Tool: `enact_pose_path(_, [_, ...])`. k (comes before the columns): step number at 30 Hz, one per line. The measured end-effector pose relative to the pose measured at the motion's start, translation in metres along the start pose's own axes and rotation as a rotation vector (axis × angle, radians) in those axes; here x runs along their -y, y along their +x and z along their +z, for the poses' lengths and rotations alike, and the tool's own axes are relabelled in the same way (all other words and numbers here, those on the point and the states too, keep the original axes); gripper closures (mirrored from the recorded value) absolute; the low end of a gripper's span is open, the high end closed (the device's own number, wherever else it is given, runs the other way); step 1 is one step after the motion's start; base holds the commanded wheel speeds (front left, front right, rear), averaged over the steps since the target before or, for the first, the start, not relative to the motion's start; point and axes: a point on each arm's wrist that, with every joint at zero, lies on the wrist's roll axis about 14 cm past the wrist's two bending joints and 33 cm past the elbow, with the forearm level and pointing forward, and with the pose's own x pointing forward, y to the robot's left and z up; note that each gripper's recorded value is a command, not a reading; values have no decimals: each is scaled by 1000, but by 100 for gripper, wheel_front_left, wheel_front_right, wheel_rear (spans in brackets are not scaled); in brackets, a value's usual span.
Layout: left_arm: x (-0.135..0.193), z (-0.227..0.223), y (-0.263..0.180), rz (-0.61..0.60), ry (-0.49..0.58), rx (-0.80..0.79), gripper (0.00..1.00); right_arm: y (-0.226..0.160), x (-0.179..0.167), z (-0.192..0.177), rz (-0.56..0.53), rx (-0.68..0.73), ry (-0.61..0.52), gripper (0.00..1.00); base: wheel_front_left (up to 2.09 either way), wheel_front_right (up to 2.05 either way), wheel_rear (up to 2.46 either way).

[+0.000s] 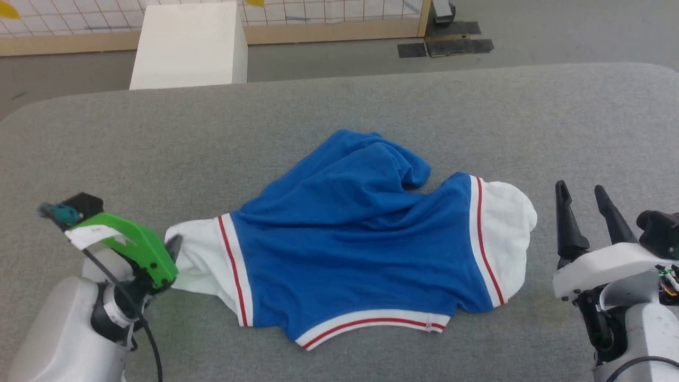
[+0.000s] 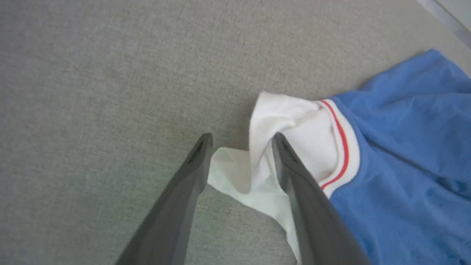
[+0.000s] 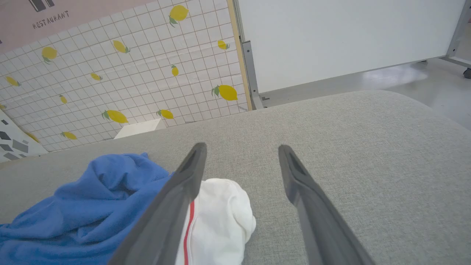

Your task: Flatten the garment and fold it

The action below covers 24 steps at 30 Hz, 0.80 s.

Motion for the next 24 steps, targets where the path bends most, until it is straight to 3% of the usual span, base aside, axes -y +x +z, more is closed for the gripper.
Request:
enact_pose_path(6, [22,65,-34,-119,24,369,0,-4,0,8,0,19,5,0,0,0,0])
enact_pose_path(14, [17,83,-84,-151,82,752,0,-11,0,12,1,27,11,0,0,0,0])
enact_pose_path(24, [9,55,-95,-125,110,868,0,-15,3,-6,-5,-58,9,0,0,0,0])
